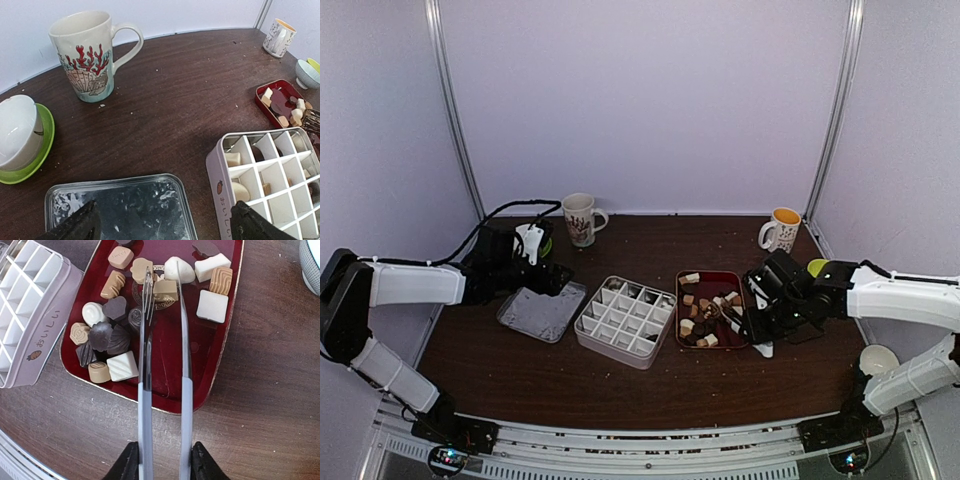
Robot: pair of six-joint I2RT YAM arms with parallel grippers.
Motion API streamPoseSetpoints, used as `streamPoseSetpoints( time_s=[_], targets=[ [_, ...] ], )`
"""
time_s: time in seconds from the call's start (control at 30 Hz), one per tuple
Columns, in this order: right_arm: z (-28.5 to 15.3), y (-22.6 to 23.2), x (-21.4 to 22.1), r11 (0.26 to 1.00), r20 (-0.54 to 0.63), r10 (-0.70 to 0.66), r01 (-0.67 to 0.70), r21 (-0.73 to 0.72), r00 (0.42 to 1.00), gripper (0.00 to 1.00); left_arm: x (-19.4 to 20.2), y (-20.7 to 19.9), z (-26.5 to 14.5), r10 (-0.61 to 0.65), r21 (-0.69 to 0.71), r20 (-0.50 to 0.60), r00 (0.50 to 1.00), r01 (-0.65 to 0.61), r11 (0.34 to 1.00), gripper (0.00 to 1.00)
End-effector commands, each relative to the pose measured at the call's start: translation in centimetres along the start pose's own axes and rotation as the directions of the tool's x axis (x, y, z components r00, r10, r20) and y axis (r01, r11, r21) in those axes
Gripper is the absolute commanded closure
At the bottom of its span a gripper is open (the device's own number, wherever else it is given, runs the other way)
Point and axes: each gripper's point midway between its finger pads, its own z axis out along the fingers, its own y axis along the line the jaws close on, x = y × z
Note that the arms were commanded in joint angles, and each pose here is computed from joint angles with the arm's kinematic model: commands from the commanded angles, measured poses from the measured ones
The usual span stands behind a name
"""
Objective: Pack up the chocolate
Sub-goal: Pick up the fake chocolate from the plate.
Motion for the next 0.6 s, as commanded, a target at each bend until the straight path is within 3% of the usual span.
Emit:
streamPoseSetpoints(
  time_s=[0.0,0.57],
  targets=[
    [-0.2,0.2,-1.6,1.000,0.038,0.011,-0.012,0.021,0.999,0.68,-2.0,-0.2,0.0,0.024,-0.002,0.049,0.998,-0.024,1.000,0.09],
    [-4.2,2.8,-4.0,0.989,0.188,-0.005,0.033,-0.147,0.982,0.77,-2.3,-0.3,-0.3,0.021,-0.001,0.060,0.998,-0.021,1.000,0.13]
  ],
)
